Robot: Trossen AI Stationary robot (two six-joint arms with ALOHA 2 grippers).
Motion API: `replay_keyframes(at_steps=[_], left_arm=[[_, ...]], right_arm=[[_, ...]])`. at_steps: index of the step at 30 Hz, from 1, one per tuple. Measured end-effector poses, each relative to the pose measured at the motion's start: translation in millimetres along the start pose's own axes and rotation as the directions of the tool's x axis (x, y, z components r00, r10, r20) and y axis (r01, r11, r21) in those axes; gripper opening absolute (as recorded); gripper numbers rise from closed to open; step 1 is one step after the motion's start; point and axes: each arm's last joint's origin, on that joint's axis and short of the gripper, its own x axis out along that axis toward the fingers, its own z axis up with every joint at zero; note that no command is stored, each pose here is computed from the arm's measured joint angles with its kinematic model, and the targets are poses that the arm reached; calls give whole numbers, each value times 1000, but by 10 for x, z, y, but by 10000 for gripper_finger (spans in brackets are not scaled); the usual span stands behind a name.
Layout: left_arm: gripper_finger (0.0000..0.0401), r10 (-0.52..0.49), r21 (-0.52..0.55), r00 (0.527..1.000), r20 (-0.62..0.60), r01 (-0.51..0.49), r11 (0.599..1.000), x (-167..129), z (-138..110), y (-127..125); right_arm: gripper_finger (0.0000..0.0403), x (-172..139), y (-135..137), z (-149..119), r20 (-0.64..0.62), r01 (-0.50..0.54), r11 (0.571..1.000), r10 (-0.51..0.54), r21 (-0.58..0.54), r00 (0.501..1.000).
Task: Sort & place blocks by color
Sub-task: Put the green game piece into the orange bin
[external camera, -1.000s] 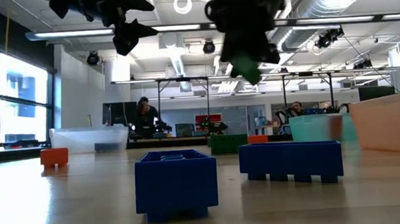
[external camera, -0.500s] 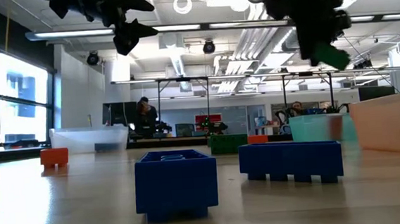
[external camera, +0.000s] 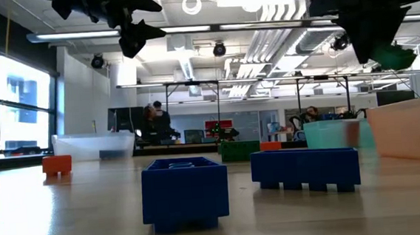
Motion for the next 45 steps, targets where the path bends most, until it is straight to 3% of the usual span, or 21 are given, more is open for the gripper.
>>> replay_keyframes(at_steps=[19,45], left_arm=[[229,0,0,1000,0,0,1000,0,0,0],[229,-2,-2,1000,-1,2,1000,2,-2,-5]], right_arm=[[111,-23,49,-309,28,6,970,-13,243,1000],[111,555,531,-604,-10,276,945,-279,177,960]])
